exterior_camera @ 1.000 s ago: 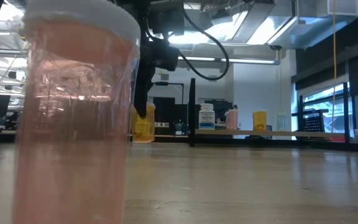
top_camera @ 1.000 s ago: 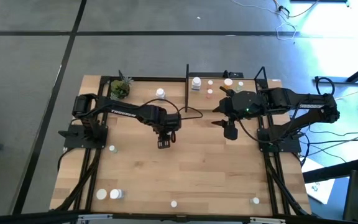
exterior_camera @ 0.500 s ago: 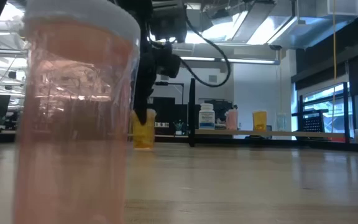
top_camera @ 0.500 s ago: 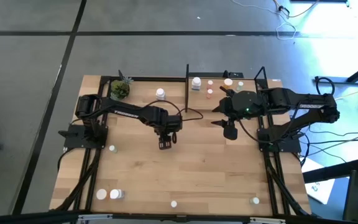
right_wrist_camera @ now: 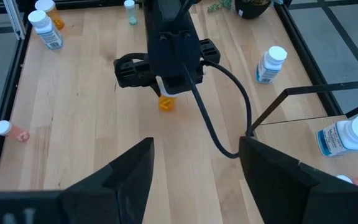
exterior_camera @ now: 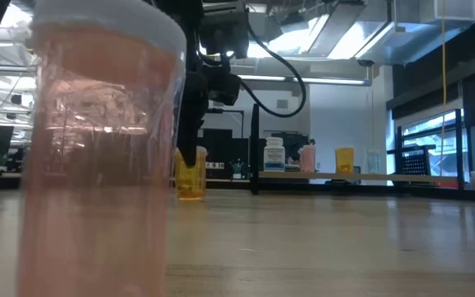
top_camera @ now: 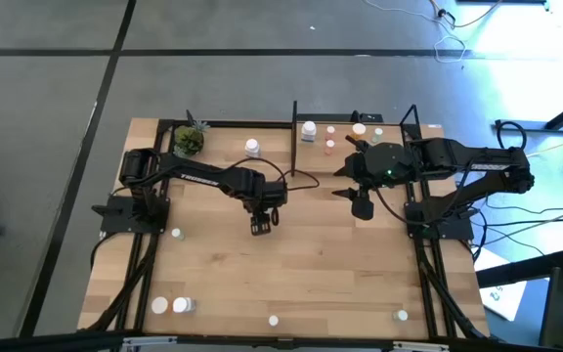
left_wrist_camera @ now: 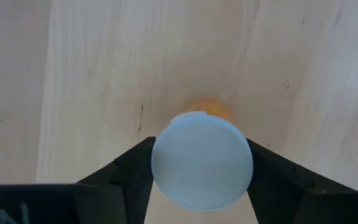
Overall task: Pick and place medicine bottles onto shelf by color
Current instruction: Put the top left orange pill bottle on the shelf
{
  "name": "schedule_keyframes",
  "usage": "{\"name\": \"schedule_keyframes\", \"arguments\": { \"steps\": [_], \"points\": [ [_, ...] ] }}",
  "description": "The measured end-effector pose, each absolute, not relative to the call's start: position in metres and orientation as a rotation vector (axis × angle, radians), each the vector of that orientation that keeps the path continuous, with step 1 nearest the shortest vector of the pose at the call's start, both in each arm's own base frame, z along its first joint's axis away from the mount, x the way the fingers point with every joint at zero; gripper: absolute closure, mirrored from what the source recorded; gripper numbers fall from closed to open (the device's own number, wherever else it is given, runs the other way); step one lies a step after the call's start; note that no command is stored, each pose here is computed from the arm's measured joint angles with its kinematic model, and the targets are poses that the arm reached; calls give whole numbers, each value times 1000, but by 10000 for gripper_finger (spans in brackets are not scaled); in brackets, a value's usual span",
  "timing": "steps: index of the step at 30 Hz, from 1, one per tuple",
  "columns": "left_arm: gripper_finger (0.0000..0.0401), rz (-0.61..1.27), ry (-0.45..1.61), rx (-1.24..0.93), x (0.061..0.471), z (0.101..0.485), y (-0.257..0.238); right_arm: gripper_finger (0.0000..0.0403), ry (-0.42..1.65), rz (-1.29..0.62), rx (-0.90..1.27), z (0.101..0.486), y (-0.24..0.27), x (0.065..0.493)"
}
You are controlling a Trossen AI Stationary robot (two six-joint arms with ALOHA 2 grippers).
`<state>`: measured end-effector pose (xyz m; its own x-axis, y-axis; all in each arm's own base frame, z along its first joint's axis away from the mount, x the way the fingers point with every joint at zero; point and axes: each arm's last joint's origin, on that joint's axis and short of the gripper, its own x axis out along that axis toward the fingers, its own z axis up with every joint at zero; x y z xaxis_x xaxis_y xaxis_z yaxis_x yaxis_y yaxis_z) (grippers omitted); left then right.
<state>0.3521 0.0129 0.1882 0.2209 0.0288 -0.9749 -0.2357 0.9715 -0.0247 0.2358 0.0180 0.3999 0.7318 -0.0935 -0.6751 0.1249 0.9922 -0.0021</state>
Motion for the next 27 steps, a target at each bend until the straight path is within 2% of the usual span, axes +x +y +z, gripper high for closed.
{"name": "schedule_keyframes", "arguments": {
  "steps": [10,20,27],
  "points": [
    [124,202,1335,-166,352,188,14,166,740,-120,44,400,18,236],
    [29,181,1328,-142,351,192,13,166,741,-120,44,400,18,236],
    [14,209,1306,-169,337,217,13,166,741,-120,44,400,18,236]
  ]
}}
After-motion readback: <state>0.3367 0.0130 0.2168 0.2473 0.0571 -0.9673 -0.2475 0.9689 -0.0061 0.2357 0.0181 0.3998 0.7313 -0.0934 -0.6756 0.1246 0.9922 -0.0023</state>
